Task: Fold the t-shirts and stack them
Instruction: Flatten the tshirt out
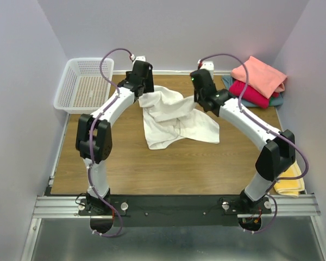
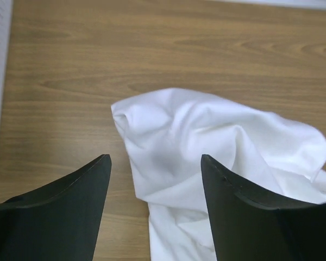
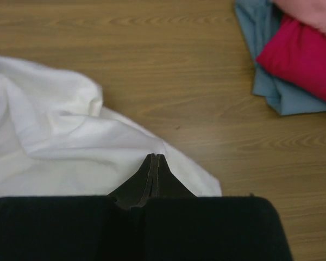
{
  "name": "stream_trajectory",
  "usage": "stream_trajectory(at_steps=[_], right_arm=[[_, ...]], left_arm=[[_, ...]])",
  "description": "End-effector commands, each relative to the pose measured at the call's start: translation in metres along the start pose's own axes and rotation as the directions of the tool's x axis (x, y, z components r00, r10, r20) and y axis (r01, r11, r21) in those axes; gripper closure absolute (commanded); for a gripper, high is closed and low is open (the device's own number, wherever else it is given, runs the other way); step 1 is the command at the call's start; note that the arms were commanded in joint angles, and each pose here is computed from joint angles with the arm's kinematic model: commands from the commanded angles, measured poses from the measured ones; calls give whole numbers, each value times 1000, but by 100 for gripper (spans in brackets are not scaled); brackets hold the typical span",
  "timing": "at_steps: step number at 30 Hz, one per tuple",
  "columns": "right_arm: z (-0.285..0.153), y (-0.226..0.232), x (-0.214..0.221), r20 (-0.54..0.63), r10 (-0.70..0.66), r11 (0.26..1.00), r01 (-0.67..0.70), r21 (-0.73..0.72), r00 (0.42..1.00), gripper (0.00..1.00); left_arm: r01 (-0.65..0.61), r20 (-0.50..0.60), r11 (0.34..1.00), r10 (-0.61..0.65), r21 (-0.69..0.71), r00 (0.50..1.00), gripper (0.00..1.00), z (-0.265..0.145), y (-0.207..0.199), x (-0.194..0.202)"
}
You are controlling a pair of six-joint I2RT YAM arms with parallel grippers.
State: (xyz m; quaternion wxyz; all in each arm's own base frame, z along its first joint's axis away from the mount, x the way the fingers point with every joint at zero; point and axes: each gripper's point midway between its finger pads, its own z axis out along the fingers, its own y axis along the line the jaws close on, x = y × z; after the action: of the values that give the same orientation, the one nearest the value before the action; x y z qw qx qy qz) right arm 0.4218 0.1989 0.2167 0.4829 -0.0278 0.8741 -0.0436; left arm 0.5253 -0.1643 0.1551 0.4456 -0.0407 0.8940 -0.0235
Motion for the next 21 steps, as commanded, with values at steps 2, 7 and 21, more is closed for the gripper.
stream_trajectory(at_steps=[2, 7, 21], right_arm=[[29, -66, -42, 49, 78, 982, -85, 170, 996, 99], [52, -96, -66, 76, 119, 967, -133, 219, 990, 99], [84, -186, -102, 156, 251, 900, -290, 325, 955, 99]], left_arm=[[50, 212, 998, -57, 39, 976, 22, -69, -7, -67], [-24, 198, 990, -4, 141, 980, 22, -103, -44, -49], [-120, -6, 945, 128, 304, 992, 23, -128, -104, 89]])
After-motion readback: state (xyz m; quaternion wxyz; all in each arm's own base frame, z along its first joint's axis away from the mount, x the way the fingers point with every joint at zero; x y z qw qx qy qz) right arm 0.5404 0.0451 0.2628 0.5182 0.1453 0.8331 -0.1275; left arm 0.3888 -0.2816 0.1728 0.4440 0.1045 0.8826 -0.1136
